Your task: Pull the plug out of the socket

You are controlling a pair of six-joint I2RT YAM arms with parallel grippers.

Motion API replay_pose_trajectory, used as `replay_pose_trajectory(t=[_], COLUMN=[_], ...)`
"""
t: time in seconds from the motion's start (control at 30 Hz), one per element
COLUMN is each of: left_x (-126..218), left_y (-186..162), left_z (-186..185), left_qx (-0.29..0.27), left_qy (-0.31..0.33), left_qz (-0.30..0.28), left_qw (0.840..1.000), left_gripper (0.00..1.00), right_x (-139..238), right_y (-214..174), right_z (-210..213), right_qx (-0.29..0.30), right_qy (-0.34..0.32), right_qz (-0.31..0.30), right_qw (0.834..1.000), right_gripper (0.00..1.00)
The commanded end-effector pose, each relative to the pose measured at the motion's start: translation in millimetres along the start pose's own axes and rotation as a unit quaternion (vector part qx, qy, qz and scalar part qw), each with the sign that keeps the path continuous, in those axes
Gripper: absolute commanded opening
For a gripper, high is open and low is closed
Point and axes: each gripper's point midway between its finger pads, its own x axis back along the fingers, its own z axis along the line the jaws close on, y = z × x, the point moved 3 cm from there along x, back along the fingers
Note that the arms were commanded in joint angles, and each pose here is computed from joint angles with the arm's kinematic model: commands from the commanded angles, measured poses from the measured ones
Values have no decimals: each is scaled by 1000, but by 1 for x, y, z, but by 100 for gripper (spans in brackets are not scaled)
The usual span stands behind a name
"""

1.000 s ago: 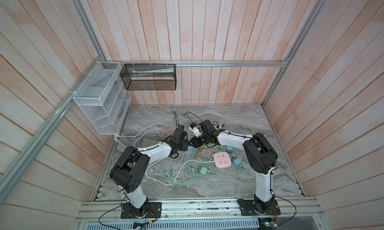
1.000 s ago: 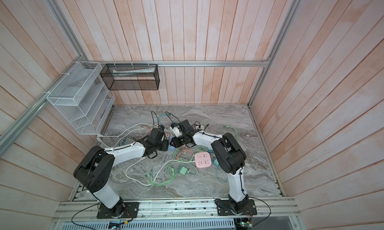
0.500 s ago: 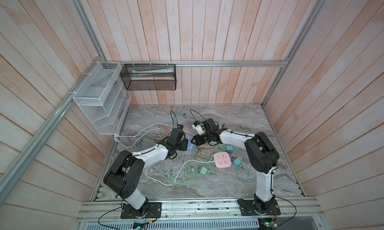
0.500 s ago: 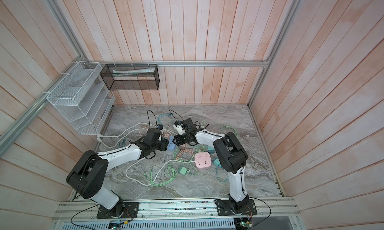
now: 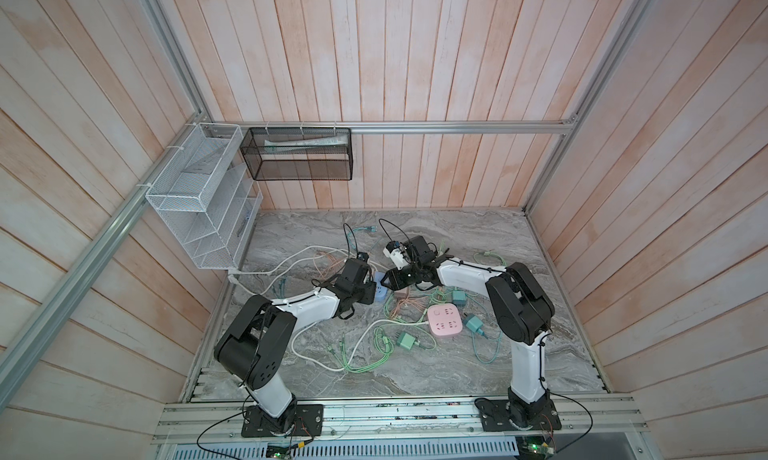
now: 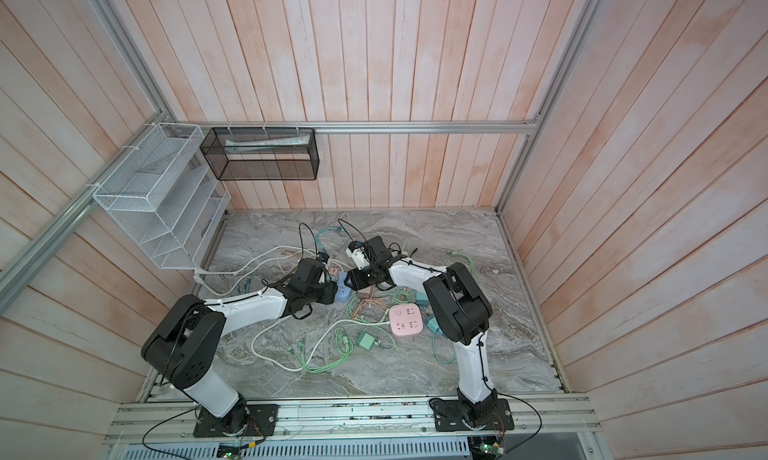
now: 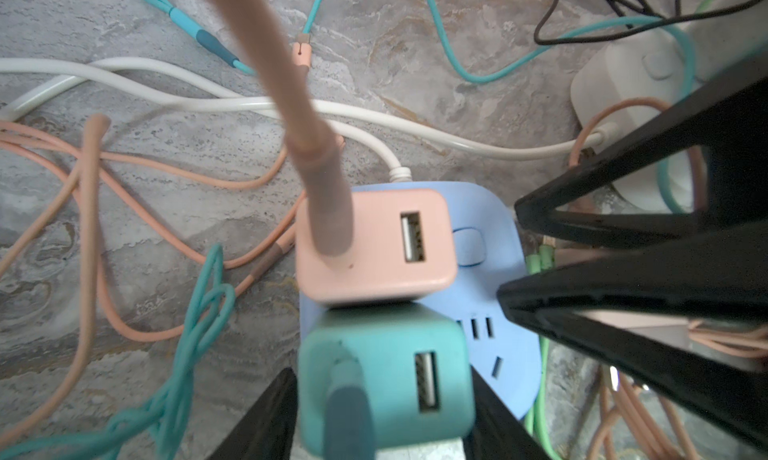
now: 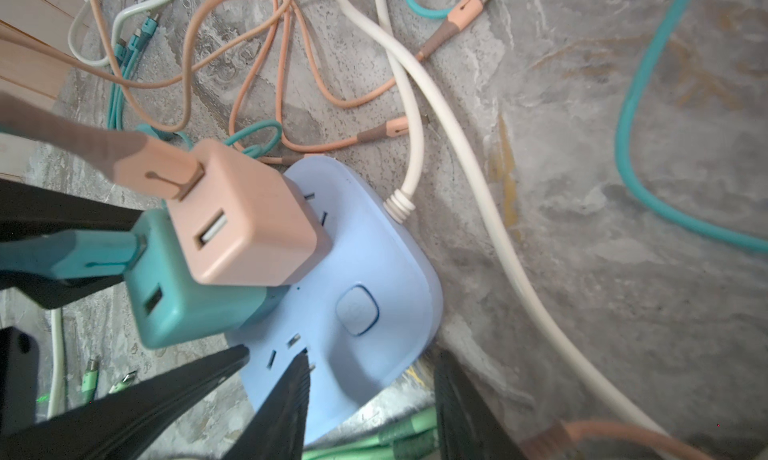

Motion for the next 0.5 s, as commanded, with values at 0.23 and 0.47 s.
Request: replay_pose_trajectory(t=[0.23,0.47], left_x=[-2,-8], left_y=[19,15], left_z=[0,0], left_qx=[4,-1], left_qy=[4,4], left_qz=[-32,-27], left_qw=[999,1000], left_gripper=[61,54], right_x=[-8,-11], right_y=[-9,-10], right_z=[-9,-11], right_qx=[-7,-10], right_qy=[-10,-11], right_qz=[19,21], right_qw=[1000,1000], right_gripper=[44,44])
